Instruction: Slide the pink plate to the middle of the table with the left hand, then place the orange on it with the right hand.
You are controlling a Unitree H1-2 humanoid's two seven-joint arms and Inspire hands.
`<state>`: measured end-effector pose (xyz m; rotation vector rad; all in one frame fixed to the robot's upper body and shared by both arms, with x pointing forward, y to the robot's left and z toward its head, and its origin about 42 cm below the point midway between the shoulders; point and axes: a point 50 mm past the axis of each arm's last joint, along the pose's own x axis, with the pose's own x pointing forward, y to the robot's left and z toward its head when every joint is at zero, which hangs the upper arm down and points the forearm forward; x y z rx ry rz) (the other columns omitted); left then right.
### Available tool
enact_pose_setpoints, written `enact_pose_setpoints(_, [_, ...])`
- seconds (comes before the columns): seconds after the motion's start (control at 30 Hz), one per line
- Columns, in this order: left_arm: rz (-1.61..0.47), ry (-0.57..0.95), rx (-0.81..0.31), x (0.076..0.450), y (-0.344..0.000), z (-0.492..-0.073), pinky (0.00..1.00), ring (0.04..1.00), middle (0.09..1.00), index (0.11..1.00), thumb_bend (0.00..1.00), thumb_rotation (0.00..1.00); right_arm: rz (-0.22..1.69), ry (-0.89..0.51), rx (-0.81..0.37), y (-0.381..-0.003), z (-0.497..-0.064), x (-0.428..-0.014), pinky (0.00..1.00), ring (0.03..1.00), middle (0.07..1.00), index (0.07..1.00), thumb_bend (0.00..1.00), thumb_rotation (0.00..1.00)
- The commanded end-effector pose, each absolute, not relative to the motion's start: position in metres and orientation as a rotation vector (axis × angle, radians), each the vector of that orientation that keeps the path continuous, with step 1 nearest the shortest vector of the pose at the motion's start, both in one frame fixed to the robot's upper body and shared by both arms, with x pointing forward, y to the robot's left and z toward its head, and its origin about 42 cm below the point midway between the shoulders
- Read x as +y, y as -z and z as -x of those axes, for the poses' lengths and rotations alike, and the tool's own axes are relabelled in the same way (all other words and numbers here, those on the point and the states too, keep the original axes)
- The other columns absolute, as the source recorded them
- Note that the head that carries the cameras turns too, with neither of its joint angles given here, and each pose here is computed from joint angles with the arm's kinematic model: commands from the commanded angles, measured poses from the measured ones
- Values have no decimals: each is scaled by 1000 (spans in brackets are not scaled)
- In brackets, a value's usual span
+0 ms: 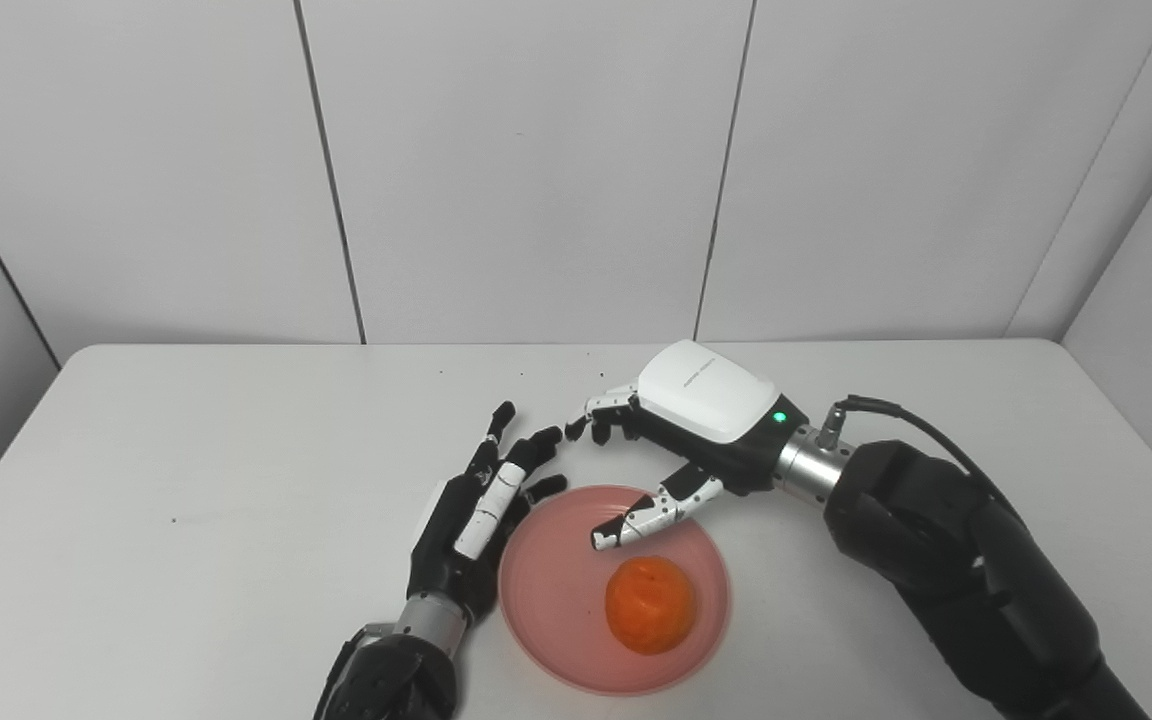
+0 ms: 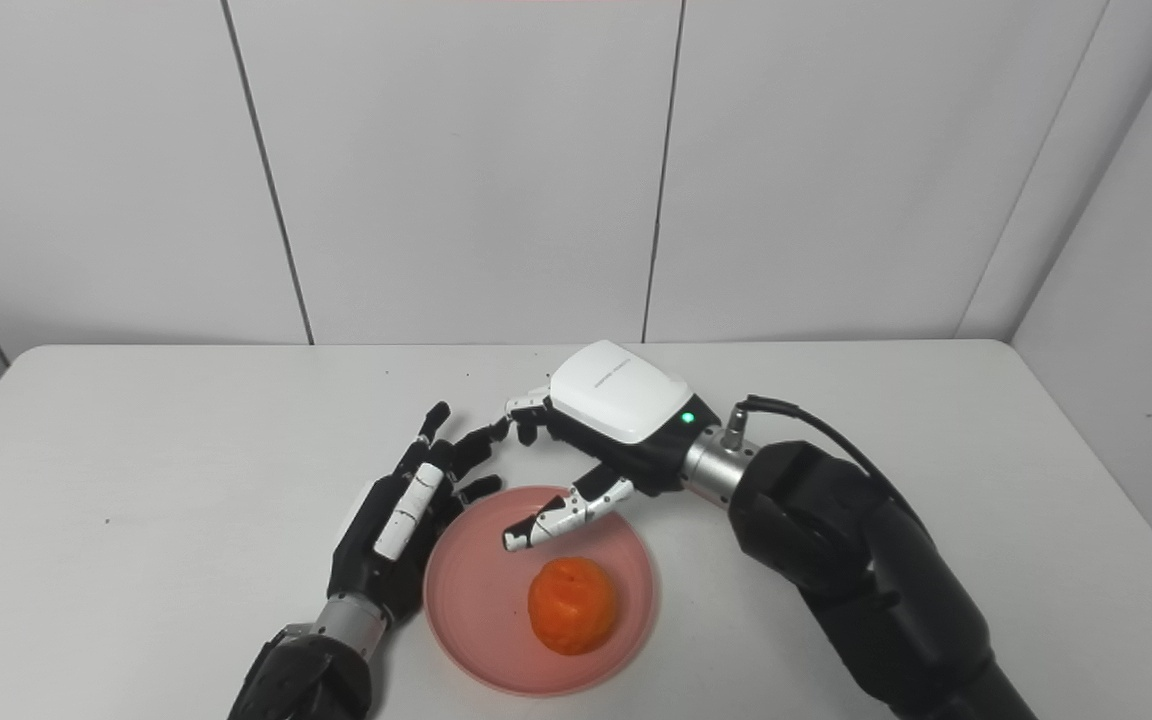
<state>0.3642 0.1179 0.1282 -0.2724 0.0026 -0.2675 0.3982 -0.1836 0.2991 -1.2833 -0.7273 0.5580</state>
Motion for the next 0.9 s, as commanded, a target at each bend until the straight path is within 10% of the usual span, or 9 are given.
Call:
enact_pose_setpoints(0.0, [238, 204, -7, 125, -120, -362, 818, 892, 871, 998, 833, 551, 1156, -459, -767, -308, -400, -195, 464, 559, 624, 676, 740, 835])
enact_pose_setpoints(0.47, [-3, -83, -261, 155, -132, -371, 966, 951, 959, 995, 778, 676, -9, -61, -260, -181, -394, -218, 707, 723, 762, 729, 768, 822])
enact_pose_setpoints(0.87, [102, -52, -153, 156, -128, -375, 1000, 1000, 1000, 1000, 750, 739, -317, 15, -41, -117, -384, -197, 941, 904, 894, 864, 738, 914])
